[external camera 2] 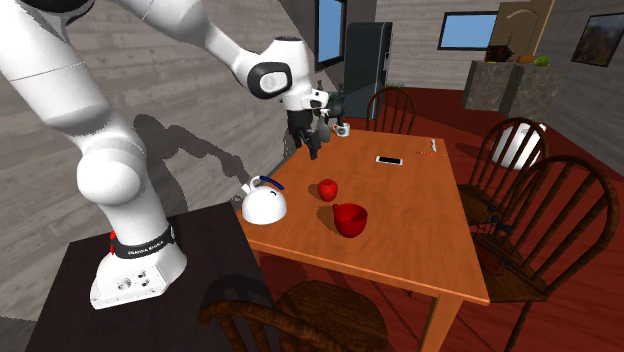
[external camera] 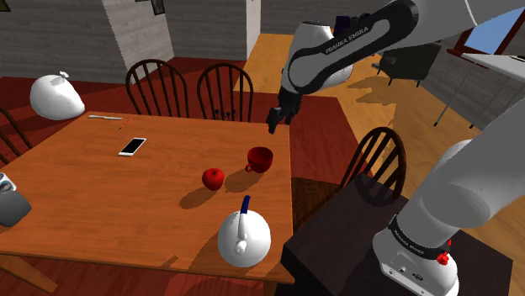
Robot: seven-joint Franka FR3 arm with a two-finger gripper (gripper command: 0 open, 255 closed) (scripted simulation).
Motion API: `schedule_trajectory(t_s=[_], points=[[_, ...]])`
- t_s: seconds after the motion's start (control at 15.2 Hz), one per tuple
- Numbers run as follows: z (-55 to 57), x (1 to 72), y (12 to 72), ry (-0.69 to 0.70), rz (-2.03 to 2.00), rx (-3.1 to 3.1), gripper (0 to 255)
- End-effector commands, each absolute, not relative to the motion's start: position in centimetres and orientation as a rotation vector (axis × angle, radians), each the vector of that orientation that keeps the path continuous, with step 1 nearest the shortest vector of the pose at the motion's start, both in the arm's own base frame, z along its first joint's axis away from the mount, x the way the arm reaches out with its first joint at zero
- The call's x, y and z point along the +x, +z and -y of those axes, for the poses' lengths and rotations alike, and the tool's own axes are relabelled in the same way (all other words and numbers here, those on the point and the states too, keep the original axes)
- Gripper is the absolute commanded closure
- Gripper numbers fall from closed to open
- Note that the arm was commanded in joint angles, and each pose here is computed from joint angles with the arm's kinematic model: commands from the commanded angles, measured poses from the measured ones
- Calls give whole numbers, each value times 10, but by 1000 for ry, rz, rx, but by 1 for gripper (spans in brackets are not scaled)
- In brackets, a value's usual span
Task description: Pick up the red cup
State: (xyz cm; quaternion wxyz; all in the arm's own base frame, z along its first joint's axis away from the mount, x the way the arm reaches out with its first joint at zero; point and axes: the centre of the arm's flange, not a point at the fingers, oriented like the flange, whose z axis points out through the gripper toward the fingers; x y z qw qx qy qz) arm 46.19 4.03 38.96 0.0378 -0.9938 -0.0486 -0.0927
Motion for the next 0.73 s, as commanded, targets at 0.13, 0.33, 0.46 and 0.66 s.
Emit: schedule_trajectory(t_s=[0.13, 0.33, 0.46, 0.66], points=[[-45, 487, 345, -291, 152, -3054, 0], [-48, 506, 311, -293, 155, -3058, 0], [-50, 519, 288, -294, 157, -3061, 0], [-53, 539, 254, -296, 160, -3065, 0]])
